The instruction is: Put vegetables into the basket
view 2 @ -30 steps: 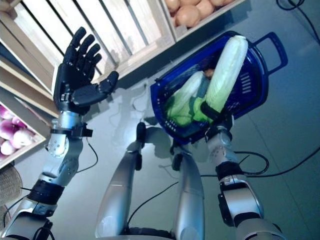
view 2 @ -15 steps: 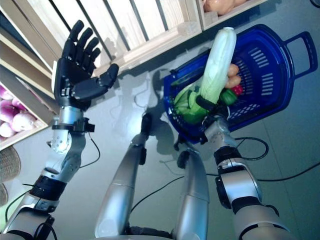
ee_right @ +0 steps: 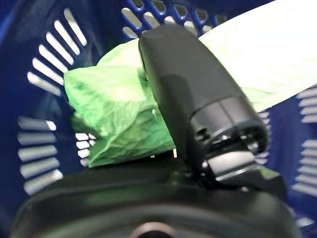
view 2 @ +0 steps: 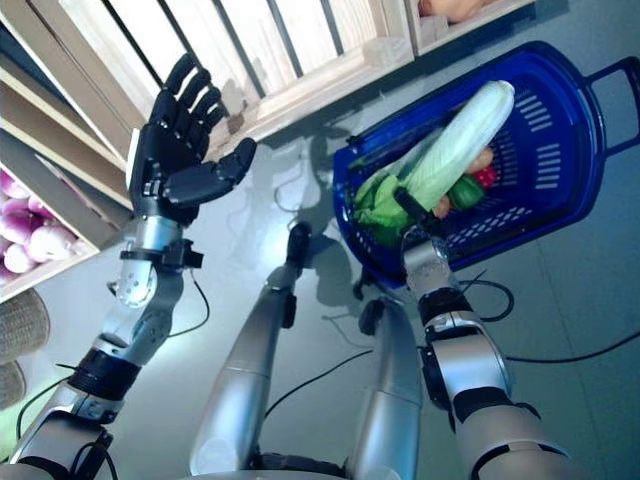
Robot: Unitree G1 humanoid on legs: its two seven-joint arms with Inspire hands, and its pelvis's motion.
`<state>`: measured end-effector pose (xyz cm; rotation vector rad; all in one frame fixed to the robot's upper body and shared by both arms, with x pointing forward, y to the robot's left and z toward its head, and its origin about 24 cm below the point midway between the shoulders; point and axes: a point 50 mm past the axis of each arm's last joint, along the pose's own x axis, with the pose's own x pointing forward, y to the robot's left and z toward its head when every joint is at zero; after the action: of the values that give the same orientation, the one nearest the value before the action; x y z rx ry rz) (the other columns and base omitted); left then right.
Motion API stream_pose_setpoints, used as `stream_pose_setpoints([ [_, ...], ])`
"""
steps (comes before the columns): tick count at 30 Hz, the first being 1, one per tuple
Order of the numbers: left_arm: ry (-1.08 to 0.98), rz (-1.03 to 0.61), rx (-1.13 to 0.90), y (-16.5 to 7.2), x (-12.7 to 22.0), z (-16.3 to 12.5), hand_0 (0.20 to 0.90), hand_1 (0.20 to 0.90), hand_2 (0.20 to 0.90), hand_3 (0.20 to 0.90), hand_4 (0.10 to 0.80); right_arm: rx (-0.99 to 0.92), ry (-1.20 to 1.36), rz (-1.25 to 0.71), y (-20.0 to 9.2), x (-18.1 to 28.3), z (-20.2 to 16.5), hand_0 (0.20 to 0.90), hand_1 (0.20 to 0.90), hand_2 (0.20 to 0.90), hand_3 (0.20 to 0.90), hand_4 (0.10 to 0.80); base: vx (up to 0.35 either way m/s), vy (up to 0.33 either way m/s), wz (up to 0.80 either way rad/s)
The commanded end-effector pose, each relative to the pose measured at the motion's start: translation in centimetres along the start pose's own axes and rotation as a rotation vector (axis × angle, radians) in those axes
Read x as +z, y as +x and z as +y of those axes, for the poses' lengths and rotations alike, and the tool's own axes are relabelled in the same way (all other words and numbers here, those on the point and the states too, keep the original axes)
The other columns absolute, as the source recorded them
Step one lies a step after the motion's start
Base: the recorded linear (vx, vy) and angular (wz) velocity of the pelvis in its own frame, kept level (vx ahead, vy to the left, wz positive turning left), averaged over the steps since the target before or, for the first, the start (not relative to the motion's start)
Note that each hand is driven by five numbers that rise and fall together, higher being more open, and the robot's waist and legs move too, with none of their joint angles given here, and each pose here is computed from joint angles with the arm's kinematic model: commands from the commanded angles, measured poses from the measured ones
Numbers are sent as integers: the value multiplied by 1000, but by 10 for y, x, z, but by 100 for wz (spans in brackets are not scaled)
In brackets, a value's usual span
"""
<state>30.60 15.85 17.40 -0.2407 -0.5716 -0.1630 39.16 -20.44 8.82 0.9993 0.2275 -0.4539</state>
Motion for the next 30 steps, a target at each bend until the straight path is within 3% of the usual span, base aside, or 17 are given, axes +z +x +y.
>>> stream_pose_setpoints([
  [1,-94,-240,-23,8,34,-21,900,900,900,900,800,85,127,-139,-6,34,22,300,300,300,300,400,0,0,0],
  [15,-84,-219,-31,5,30,-19,900,900,900,900,800,153,330,-119,-7,36,28,300,300,300,300,400,1,3,0],
  [16,-81,-220,-31,5,30,-20,900,900,900,900,800,160,340,-115,-7,36,28,811,811,811,811,740,0,0,0],
  [17,-81,-220,-31,5,30,-19,900,900,900,900,800,165,354,-109,-8,36,29,900,900,900,900,800,0,0,0],
  [30,-64,-193,-61,5,27,-20,900,900,900,900,800,121,451,-91,-6,34,25,900,900,900,900,800,0,0,0],
])
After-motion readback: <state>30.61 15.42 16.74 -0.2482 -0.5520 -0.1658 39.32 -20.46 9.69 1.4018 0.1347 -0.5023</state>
